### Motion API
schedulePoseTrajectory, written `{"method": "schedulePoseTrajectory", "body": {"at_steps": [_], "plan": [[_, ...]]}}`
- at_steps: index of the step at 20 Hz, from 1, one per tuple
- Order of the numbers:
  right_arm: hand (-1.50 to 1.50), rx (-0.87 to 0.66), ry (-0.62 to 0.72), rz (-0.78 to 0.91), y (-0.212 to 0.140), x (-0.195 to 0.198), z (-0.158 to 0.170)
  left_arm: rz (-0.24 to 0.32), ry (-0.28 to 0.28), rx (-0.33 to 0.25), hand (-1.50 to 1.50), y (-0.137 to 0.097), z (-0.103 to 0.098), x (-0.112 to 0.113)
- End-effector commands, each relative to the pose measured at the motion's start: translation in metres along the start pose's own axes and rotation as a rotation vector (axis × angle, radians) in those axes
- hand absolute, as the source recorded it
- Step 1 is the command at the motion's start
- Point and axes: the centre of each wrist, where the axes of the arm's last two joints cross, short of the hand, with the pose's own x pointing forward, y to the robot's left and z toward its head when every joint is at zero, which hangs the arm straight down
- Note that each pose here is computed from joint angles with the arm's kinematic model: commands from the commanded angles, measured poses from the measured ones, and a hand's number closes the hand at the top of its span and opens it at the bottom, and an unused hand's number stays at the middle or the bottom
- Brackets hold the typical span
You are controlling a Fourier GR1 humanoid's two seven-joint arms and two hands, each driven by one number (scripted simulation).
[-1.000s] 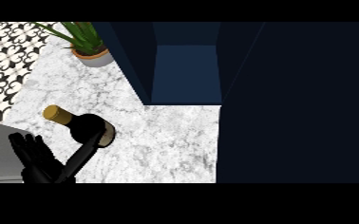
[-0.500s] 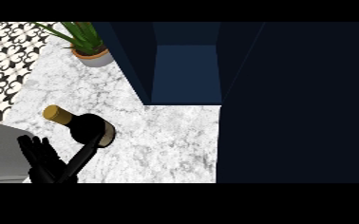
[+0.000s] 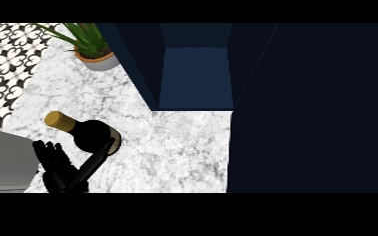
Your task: Pick up the wine, place it into the cabinet and close the cabinet
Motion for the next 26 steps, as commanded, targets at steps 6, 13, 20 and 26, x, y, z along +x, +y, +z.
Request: {"method": "schedulePoseTrajectory", "body": {"at_steps": [6,13,20,26], "plan": [[-1.50,-0.009,-0.013,0.014,-0.002,-0.008,0.011,0.023,0.015,0.014,-1.50,-0.005,0.011,-0.033],[-1.50,-0.011,-0.016,0.019,0.008,0.003,0.008,0.164,0.006,-0.005,-1.50,-0.008,-0.005,-0.053],[-1.50,-0.005,0.000,0.012,0.005,-0.006,0.002,0.164,0.009,-0.002,-1.50,-0.023,-0.012,-0.067],[-1.50,0.004,-0.005,0.018,0.014,-0.003,0.009,0.194,0.011,-0.029,1.50,0.003,-0.011,-0.067]]}}
